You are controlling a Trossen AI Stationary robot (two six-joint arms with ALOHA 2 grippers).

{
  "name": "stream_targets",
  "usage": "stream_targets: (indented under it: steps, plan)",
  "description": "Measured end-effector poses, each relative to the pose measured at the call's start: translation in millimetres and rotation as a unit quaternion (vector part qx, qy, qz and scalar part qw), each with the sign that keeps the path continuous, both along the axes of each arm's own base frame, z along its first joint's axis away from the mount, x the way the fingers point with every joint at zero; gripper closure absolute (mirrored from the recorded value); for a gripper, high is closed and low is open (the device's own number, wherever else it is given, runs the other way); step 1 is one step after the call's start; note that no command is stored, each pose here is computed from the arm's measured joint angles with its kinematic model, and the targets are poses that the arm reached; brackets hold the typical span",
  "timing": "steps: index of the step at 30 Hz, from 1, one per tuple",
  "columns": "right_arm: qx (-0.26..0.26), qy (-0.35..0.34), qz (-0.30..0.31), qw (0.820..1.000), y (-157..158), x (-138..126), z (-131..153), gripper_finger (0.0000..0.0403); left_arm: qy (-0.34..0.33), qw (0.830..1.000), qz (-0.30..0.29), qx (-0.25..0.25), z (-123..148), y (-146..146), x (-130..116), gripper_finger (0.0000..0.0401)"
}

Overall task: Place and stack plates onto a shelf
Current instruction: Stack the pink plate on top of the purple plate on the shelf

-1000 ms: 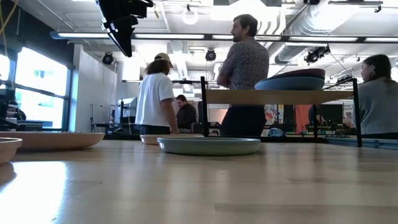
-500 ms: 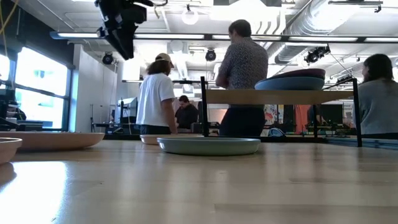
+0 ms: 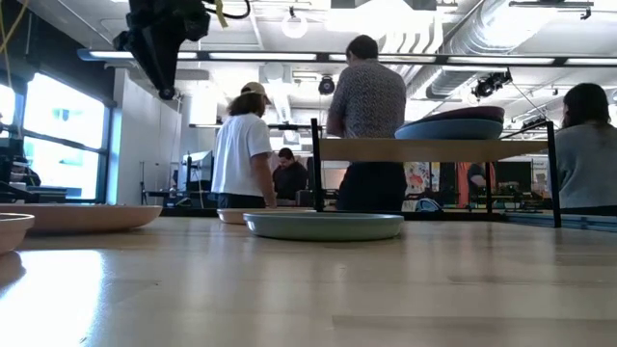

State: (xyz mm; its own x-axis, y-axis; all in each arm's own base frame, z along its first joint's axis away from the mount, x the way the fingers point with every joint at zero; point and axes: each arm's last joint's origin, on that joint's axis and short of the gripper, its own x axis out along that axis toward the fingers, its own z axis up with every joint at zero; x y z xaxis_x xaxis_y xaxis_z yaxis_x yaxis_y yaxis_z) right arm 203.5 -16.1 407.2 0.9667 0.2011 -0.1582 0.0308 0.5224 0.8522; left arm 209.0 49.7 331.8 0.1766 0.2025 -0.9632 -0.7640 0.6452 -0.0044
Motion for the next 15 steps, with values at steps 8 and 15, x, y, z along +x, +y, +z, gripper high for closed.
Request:
stream_targets:
  steps: [8,15]
  plan:
    - [-0.002,0.009,0.019,1.000,14,6,-3,0.0275,-0.013,0.999,0.022,-0.027,0,-24,4,0.0279]
    - [-0.002,0.008,0.034,0.999,20,6,-3,0.0275,-0.018,0.997,0.065,-0.042,-14,-48,8,0.0279]
